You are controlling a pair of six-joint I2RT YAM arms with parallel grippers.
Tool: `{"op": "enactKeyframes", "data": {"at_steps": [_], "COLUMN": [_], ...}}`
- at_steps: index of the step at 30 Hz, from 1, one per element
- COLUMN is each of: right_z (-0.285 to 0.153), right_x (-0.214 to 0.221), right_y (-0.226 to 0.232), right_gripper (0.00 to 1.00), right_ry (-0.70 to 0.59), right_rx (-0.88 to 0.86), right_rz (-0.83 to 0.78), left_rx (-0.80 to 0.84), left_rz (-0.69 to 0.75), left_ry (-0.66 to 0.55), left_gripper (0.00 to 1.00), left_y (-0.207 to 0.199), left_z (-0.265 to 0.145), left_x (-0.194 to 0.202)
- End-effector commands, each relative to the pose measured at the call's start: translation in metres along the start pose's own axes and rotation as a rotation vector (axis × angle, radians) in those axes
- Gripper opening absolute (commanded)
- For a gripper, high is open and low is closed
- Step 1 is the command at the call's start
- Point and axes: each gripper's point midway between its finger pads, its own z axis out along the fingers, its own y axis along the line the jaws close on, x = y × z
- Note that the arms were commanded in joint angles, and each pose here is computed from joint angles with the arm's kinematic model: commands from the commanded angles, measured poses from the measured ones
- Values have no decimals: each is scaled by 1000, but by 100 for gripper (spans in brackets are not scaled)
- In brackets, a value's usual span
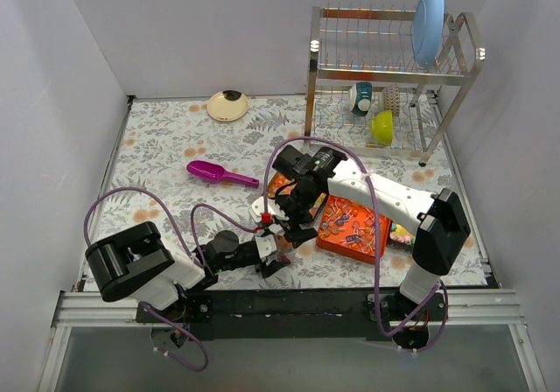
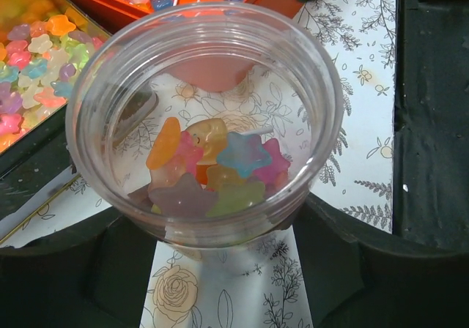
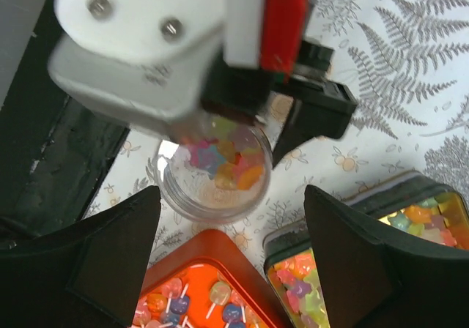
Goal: Pack the candies
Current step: Screw the bottle lid onto the packing bottle.
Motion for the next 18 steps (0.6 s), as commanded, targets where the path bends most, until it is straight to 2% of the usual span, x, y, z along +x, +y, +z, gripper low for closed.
{"op": "enactKeyframes", "data": {"at_steps": [1, 18], "right_z": [2, 7], "right_x": [-14, 9], "right_y": [18, 32], "right_gripper": [85, 85], "right_ry": [-42, 25], "right_rx": [-44, -22], "right_rz": [-20, 59], "left_rx": [-37, -96], "left_rz": [-6, -41], "left_ry": [52, 88], "left_gripper": [0, 0], "left_y": [7, 19], "left_z": [2, 4], "left_x": [11, 21]}}
